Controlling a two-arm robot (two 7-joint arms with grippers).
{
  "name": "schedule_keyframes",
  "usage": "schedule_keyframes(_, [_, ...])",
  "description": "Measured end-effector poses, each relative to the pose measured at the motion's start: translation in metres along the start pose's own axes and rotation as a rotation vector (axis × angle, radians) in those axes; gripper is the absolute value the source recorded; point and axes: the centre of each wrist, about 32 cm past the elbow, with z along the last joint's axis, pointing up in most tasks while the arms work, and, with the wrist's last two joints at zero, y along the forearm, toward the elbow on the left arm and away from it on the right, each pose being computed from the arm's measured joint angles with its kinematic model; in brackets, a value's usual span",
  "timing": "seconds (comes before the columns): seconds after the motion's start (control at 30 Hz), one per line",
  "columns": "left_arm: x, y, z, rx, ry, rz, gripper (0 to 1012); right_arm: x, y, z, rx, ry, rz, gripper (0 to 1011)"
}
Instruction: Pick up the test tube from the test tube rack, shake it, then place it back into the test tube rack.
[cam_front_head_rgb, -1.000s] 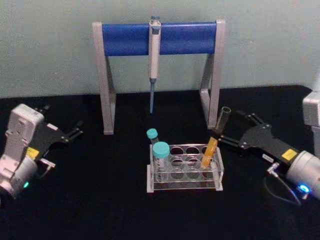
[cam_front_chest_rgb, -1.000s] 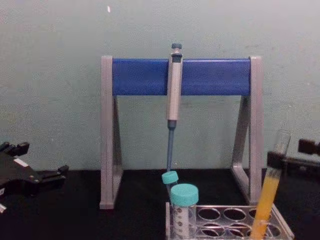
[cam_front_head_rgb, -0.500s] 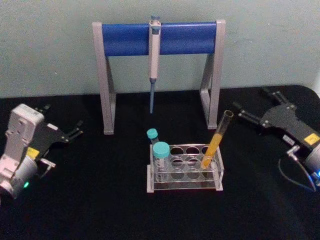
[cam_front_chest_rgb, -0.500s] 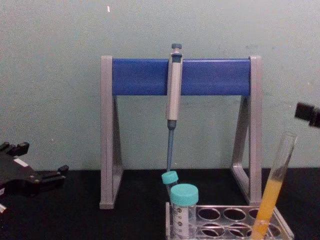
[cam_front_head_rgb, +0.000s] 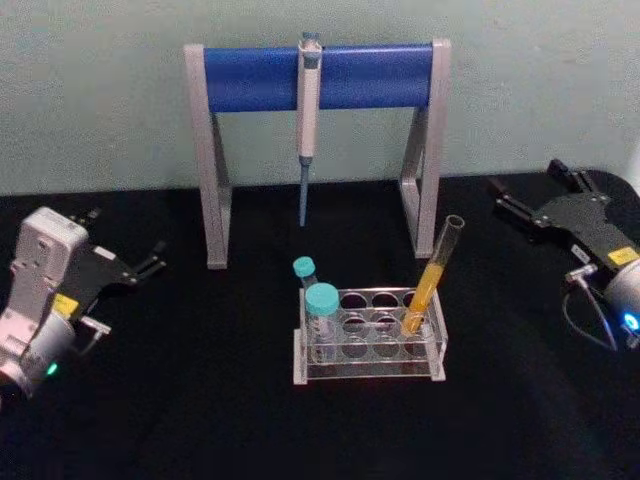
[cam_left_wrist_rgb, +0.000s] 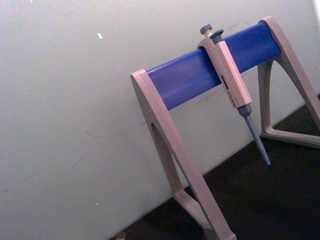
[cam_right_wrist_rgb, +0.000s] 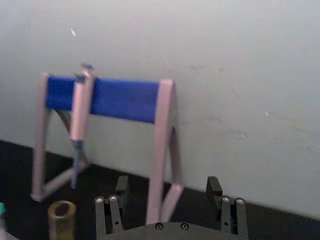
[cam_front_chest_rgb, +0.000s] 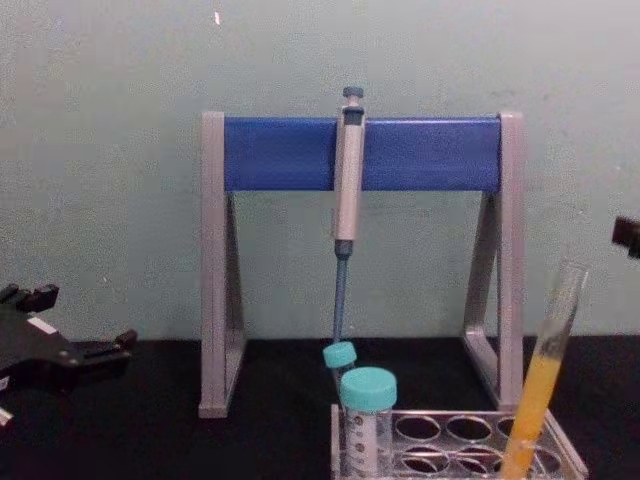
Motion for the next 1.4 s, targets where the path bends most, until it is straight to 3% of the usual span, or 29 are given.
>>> schedule_keyframes(0.47, [0.0,0.0,0.0,0.0,0.0,0.0,1002,-0.003,0.028,-0.039,-0.126,-0.058,-0.058,1000])
schedule_keyframes(0.83, [0.0,0.0,0.0,0.0,0.0,0.0,1001,-0.006,0.029,-0.046,-0.146,-0.07,-0.049,1000])
schedule_keyframes(1.4, [0.0,0.0,0.0,0.0,0.0,0.0,1001,-0.006,0.029,-0.047,-0.145,-0.072,-0.048,1000])
